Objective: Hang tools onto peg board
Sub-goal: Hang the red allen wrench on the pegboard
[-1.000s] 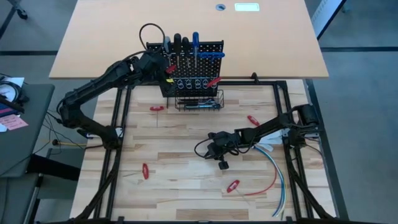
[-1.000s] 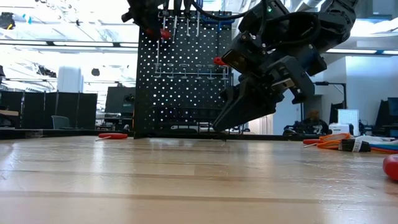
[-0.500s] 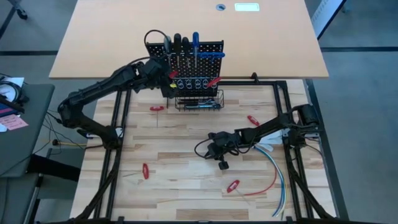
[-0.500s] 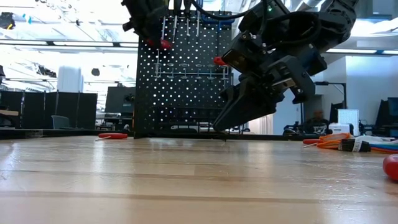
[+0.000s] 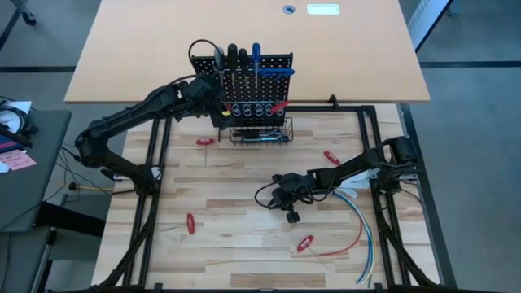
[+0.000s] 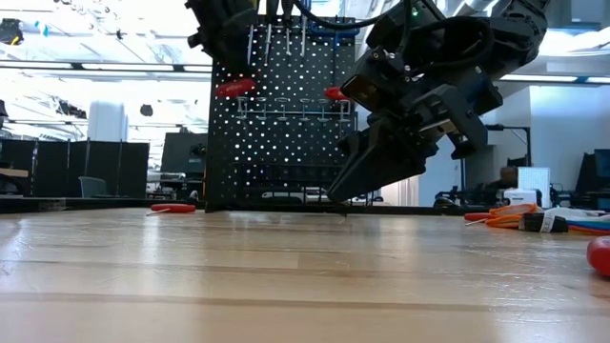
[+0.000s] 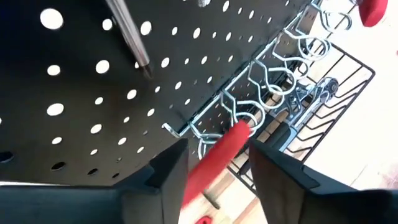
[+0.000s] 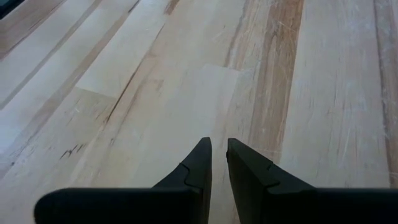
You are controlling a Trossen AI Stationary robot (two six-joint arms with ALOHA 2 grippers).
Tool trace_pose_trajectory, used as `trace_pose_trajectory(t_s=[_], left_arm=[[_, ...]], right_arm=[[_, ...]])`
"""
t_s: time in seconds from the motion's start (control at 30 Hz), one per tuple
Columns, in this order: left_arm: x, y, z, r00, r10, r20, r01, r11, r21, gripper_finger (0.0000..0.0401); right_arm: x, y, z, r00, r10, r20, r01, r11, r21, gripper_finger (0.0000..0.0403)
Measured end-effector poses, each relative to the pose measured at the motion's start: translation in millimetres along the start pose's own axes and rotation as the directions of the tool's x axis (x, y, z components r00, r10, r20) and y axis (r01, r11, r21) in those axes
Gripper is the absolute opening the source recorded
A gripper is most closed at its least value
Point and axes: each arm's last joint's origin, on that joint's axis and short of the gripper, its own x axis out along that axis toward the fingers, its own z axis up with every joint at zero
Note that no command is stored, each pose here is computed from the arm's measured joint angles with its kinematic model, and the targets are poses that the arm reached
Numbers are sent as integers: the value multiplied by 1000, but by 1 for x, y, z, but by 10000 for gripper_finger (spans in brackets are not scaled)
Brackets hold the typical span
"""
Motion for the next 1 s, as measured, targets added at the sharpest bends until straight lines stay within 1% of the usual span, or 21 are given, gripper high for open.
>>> trace_pose_trajectory(t_s=[0.07,0.17,0.27,0.37,0.43,0.53,0.67,0.73,0.8,0.87,0.9,0.93,1.0], left_arm=[[-1,1,-1,1000,2,-19,-2,1000,10,173],[-10,4,-4,1000,3,-25,-2,1000,23,176],[-27,9,-10,1000,0,-27,1,1000,18,175],[-44,9,-20,999,-20,-25,20,1000,-1,174],[-53,6,-31,999,-43,-24,43,999,-6,174],[-59,-5,-52,996,-86,-36,86,996,-14,174],[-58,-25,-90,985,-148,-83,147,989,-24,173],[-55,-38,-112,973,-187,-136,187,982,-17,173],[-53,-54,-134,934,-279,-224,278,960,-35,173],[-53,-73,-153,865,-382,-326,382,922,-68,173],[-55,-83,-162,829,-414,-376,418,905,-76,173],[-57,-94,-171,797,-433,-421,445,892,-75,173],[-62,-115,-188,747,-432,-506,472,880,-54,173]], right_arm=[[0,0,0,1000,0,0,0,1000,0,59],[0,0,0,1000,0,0,0,1000,0,59],[0,0,0,1000,0,-2,0,1000,1,59],[0,0,0,1000,1,-5,-1,1000,4,59],[0,0,-1,1000,1,-7,-1,1000,8,59],[0,1,-1,1000,3,-8,-3,1000,8,59],[0,1,-1,1000,3,-8,-3,1000,9,59],[0,1,-1,1000,3,-8,-3,1000,9,59],[0,1,-1,1000,3,-8,-3,1000,8,59],[0,1,-1,1000,3,-8,-3,1000,2,59],[0,1,-1,1000,3,-8,-3,1000,-2,59],[0,1,0,1000,3,-6,-3,1000,-6,59],[0,1,0,1000,3,-5,-3,1000,-10,59]])
